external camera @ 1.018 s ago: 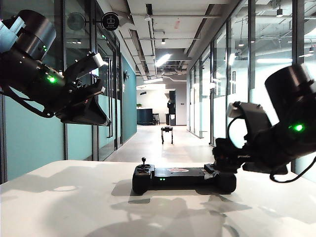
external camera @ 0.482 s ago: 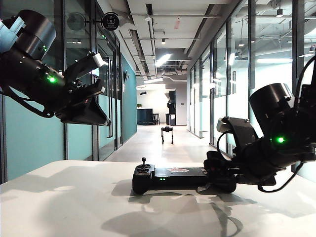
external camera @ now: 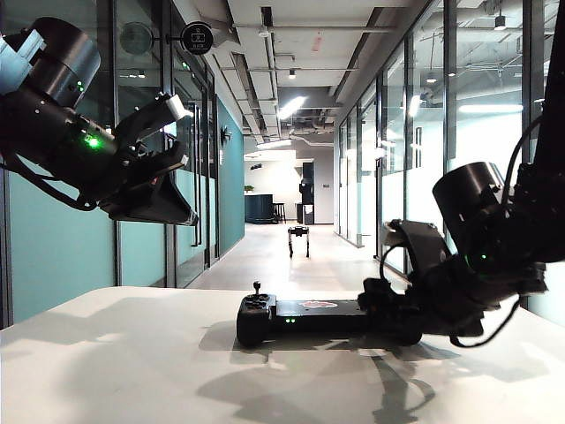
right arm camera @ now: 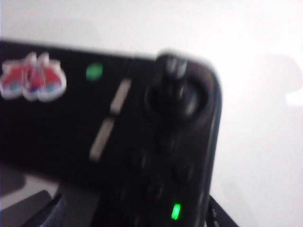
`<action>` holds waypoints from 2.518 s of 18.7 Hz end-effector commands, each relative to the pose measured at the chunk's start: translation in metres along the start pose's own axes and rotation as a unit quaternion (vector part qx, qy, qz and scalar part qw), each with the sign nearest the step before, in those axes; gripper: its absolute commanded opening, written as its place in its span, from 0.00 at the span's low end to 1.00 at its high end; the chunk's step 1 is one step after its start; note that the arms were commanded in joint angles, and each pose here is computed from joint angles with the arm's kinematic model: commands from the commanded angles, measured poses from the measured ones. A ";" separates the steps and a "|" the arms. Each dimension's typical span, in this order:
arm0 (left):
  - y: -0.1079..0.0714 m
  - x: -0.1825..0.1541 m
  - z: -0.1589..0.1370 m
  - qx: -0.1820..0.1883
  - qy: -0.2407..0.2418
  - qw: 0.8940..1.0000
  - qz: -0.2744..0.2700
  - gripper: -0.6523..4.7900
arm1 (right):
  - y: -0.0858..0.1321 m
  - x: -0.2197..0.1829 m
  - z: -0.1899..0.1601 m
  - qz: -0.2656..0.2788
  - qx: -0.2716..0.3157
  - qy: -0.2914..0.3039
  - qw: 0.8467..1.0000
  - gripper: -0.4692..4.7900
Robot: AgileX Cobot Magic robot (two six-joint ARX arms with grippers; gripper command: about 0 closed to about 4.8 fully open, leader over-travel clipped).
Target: Push the left joystick on the remote control sitting on the white table backward to make the robot dog back up in a straight line until it returns close to you.
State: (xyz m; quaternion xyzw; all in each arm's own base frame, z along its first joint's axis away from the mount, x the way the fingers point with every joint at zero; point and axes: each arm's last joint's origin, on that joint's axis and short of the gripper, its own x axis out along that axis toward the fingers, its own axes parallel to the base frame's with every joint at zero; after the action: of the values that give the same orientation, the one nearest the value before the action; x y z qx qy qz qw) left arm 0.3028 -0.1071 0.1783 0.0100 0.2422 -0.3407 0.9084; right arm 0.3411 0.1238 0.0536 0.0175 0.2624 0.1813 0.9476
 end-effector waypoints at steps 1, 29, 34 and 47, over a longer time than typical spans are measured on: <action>0.000 -0.001 0.003 0.003 -0.008 1.000 -0.003 0.11 | 0.003 0.002 0.008 0.012 -0.002 -0.017 1.000 0.79; 0.000 0.001 0.001 0.002 -0.004 1.000 -0.004 0.11 | 0.033 0.002 0.010 -0.079 0.003 -0.059 0.995 0.49; 0.000 0.001 0.001 0.002 -0.005 1.000 -0.012 0.11 | 0.035 0.003 0.005 -0.038 -0.002 -0.027 0.999 0.67; 0.000 0.001 0.002 0.001 -0.005 1.000 -0.014 0.11 | 0.014 0.002 0.009 0.010 -0.016 -0.015 1.000 0.71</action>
State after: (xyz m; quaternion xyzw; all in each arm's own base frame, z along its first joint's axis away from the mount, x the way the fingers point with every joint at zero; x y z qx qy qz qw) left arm 0.3028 -0.1077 0.1764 0.0068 0.2451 -0.3509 0.9038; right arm 0.3410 0.1375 0.0580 0.0021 0.2581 0.1754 0.9501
